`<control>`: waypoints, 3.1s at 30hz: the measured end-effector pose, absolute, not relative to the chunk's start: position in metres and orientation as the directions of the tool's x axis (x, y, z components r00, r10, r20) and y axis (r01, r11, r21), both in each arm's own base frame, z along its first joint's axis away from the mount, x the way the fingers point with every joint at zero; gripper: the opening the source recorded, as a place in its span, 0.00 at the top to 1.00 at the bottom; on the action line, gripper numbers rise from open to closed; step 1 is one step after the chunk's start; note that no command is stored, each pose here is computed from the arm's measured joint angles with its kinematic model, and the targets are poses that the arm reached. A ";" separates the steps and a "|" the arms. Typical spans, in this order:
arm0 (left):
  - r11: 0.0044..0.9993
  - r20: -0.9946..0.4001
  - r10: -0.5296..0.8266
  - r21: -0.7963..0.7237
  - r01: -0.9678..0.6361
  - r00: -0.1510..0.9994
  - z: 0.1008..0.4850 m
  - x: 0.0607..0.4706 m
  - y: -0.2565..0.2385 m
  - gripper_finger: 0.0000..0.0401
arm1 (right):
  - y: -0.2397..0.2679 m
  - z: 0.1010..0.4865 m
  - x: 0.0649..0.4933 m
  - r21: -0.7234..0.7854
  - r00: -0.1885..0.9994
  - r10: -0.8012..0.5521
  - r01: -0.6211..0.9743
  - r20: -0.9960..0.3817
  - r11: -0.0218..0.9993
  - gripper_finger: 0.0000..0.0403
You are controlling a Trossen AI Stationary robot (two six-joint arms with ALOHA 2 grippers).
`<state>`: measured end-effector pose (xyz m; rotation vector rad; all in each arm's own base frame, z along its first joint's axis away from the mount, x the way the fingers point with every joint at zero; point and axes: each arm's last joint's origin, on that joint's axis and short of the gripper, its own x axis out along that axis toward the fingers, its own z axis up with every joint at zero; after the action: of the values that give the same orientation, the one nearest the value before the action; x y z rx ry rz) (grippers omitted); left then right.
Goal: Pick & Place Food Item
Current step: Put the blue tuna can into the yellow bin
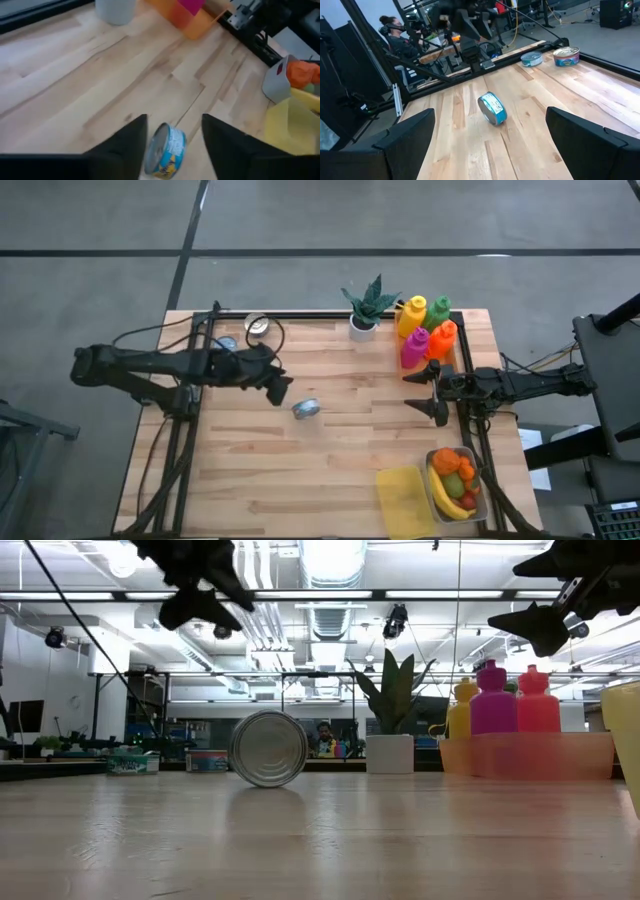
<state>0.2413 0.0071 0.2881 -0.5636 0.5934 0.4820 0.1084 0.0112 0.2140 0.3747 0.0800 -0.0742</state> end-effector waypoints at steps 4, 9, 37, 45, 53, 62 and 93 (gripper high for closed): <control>0.720 -0.666 0.256 -0.353 -0.598 0.701 0.298 0.257 0.006 0.35 | 0.011 0.214 0.108 0.362 0.994 -0.057 0.087 -0.091 0.928 0.06; 0.760 -0.716 0.240 -0.281 -0.586 0.656 0.284 0.276 0.002 0.16 | 0.011 0.214 0.108 0.362 0.994 -0.057 0.087 -0.091 0.928 0.06; 0.917 -0.834 0.246 0.036 -0.397 0.493 0.199 0.326 -0.022 0.06 | 0.011 0.214 0.108 0.362 0.994 -0.057 0.086 -0.091 0.928 0.06; 0.919 -0.836 0.238 0.029 -0.394 0.495 0.178 0.327 -0.023 0.06 | 0.011 0.214 0.108 0.362 0.994 -0.057 0.087 -0.092 0.928 0.06; 0.916 -0.846 0.243 0.038 -0.401 0.475 0.161 0.318 -0.020 0.18 | 0.011 0.214 0.108 0.362 0.994 -0.057 0.087 -0.091 0.928 0.06; 0.908 -0.827 0.236 0.000 -0.420 0.510 0.160 0.320 -0.020 0.61 | 0.011 0.214 0.108 0.362 0.994 -0.057 0.087 -0.091 0.928 0.06; 0.868 -0.540 0.126 -0.347 -0.356 0.832 0.269 0.333 -0.067 0.65 | 0.011 0.214 0.108 0.362 0.994 -0.057 0.087 -0.092 0.928 0.06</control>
<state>0.3327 -0.0667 0.2692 -0.4554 0.5302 0.2648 0.1084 0.0113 0.2140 0.3747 0.0799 -0.0739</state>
